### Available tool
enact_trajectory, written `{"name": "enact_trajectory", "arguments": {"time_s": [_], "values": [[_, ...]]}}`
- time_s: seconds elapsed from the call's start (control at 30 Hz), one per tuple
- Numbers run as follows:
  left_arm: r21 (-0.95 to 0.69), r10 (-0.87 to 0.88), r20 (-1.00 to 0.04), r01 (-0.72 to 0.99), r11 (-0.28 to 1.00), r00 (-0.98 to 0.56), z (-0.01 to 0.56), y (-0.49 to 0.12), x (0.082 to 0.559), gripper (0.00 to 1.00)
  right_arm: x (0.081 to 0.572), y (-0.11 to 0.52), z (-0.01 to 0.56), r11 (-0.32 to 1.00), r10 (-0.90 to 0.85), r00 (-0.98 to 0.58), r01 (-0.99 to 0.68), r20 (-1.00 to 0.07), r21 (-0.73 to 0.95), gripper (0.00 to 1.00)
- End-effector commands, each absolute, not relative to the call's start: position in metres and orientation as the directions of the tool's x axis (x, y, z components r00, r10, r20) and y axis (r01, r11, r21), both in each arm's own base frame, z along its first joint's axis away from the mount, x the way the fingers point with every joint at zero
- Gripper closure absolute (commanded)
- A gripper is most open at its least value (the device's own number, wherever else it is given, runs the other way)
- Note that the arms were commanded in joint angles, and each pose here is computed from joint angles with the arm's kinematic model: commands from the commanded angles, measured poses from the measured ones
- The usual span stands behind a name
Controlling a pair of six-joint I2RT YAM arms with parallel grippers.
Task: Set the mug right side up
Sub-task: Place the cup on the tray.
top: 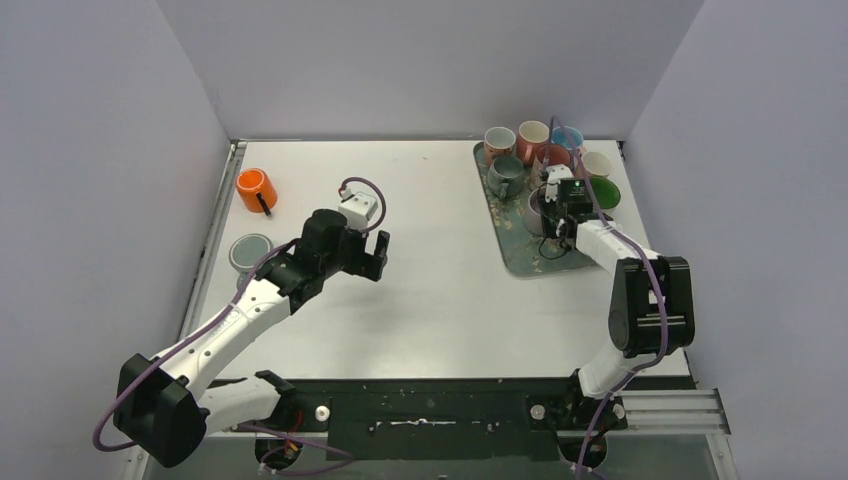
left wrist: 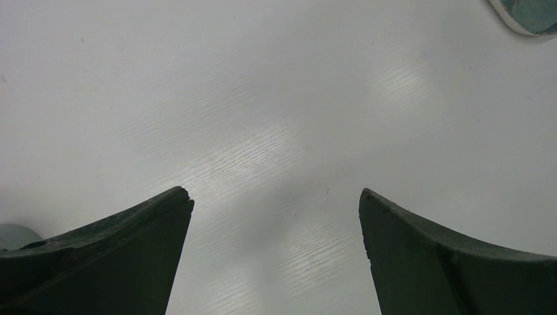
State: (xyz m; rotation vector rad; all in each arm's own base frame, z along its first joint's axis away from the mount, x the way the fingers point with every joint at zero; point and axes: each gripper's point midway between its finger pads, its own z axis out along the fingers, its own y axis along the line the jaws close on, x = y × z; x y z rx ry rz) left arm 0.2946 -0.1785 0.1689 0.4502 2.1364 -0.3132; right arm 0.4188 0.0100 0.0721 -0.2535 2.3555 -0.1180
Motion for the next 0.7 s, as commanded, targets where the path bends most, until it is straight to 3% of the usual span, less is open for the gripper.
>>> {"name": "enact_trajectory", "arguments": {"time_s": [0.0, 0.1, 0.23, 0.67], "values": [[-0.055, 0.173, -0.864, 0.430, 0.901, -0.473, 0.186, -0.180, 0.303, 0.03, 0.455, -0.003, 0.116, 0.969, -0.242, -0.579, -0.104, -0.778, -0.225, 0.77], [-0.056, 0.173, -0.862, 0.429, 0.902, -0.476, 0.185, -0.180, 0.303, 0.03, 0.457, -0.017, 0.115, 0.962, -0.251, -0.596, -0.063, -0.763, -0.267, 0.68], [-0.054, 0.172, -0.861, 0.422, 0.905, -0.479, 0.185, -0.178, 0.304, 0.03, 0.462, -0.023, 0.121, 0.956, -0.261, -0.598, -0.050, -0.758, -0.290, 0.64], [-0.041, 0.164, -0.856, 0.379, 0.924, -0.491, 0.182, -0.168, 0.308, 0.03, 0.467, -0.027, 0.130, 0.954, -0.261, -0.594, -0.038, -0.761, -0.297, 0.68]]}}
